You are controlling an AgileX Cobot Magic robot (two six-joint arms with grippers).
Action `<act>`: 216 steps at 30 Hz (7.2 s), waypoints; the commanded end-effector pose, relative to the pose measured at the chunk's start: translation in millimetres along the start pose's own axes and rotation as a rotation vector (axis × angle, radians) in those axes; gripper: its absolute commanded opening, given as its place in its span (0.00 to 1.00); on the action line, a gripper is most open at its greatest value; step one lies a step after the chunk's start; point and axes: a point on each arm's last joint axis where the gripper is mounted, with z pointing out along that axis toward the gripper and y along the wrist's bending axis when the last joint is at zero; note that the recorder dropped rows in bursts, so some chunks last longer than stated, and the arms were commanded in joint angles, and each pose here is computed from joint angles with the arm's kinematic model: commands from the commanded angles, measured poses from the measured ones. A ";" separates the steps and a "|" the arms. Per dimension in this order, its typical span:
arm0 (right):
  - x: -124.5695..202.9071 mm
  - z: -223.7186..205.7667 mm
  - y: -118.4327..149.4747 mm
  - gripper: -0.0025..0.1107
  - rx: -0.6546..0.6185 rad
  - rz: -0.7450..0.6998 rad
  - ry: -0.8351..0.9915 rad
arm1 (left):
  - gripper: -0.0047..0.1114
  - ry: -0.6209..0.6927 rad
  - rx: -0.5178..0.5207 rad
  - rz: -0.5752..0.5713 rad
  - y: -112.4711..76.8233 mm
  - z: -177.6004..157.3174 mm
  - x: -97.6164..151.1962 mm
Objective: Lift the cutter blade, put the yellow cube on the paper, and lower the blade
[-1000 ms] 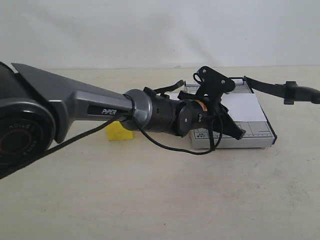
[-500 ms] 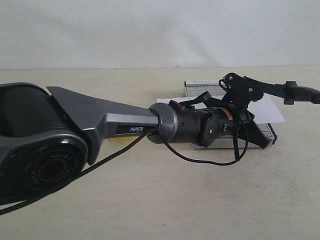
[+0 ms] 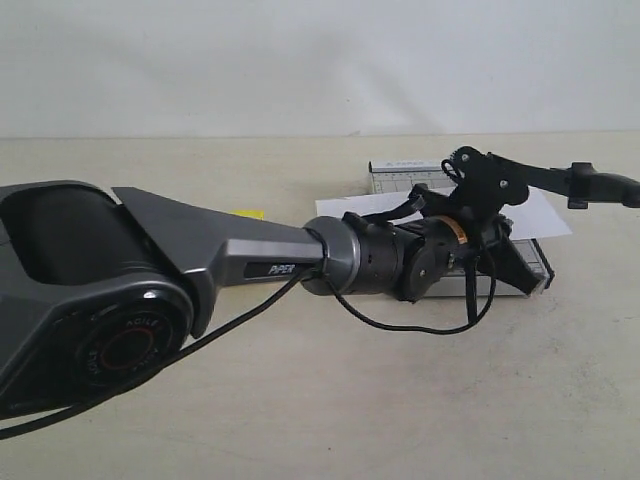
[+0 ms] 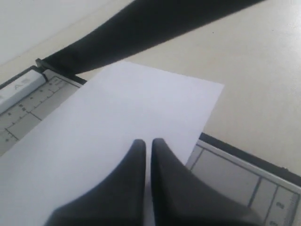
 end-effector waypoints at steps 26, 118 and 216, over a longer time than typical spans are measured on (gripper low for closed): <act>-0.5 0.2 -0.1 0.02 0.002 -0.001 -0.003 | 0.08 0.176 -0.689 -0.366 41.0 -244.1 1.9; -0.5 0.2 -0.1 0.02 0.002 0.020 -0.003 | 0.08 0.229 0.115 0.039 57.2 -12.8 -57.5; -98.7 -30.6 35.4 0.02 -0.098 -0.235 -0.503 | 0.08 -0.133 -0.699 -0.507 52.8 -515.8 103.6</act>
